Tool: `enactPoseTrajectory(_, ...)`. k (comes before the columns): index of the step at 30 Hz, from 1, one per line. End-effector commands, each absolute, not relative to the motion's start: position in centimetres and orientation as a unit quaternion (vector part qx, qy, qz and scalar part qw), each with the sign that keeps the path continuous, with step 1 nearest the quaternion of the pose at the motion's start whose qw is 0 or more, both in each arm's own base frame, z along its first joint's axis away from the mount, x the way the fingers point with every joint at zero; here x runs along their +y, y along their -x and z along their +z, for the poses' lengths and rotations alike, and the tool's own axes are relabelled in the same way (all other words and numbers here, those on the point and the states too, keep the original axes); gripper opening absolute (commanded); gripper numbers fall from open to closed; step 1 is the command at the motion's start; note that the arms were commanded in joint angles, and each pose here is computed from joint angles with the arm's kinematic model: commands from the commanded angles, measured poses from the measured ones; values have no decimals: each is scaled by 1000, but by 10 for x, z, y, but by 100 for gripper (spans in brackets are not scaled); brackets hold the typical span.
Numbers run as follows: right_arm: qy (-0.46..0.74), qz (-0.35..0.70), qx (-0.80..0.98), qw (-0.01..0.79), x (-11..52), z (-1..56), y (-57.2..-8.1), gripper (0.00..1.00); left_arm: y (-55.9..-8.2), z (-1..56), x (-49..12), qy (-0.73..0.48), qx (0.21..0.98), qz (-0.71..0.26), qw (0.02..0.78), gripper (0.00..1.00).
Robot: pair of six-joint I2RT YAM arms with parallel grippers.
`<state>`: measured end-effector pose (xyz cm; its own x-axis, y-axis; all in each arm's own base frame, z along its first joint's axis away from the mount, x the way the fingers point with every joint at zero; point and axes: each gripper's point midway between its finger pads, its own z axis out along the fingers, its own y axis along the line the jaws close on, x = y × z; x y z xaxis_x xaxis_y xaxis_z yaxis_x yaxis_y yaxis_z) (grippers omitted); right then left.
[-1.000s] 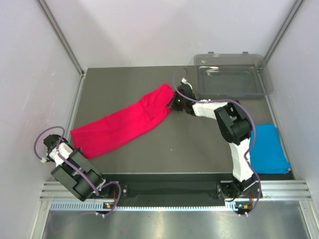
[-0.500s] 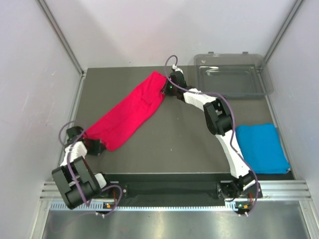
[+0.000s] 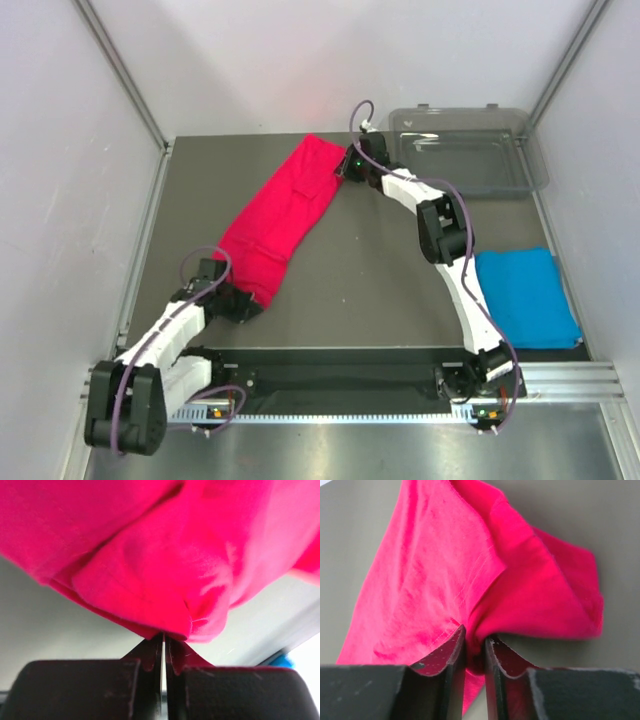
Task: Fold and stack the t-shirts
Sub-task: Fold the tshirt
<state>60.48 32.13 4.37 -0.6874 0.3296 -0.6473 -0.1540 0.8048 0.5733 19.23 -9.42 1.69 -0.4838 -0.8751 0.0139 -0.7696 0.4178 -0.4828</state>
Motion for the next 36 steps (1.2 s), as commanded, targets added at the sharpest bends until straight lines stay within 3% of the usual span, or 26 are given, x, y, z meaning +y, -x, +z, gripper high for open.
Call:
enactPoseTrajectory(1, -23, 300, 862, 408, 311, 53, -616, 21, -184, 23, -119, 467, 853, -205, 107, 0)
enactPoseTrajectory(10, -27, 295, 858, 420, 281, 58, -633, 20, -183, 47, -201, 341, 908, -200, 135, 0)
enactPoseTrajectory(15, -4, 305, 844, 441, 277, 66, -652, 11, -171, 38, -255, 291, 930, -198, 106, 0)
enactPoseTrajectory(23, -43, 318, 824, 467, 238, 74, -681, 8, -147, 24, -320, 211, 950, -222, 53, 0)
enactPoseTrajectory(25, -40, 321, 821, 470, 236, 77, -685, 12, -141, 28, -336, 187, 953, -234, 49, 0)
enactPoseTrajectory(26, -41, 317, 826, 464, 234, 73, -683, 29, -138, 27, -342, 182, 953, -237, 46, 0)
enactPoseTrajectory(31, -40, 323, 823, 465, 236, 107, -679, 47, -121, 41, -372, 153, 938, -311, 31, 7)
enactPoseTrajectory(36, -16, 321, 829, 458, 241, 137, -662, 50, -102, 67, -391, 101, 933, -342, 45, 27)
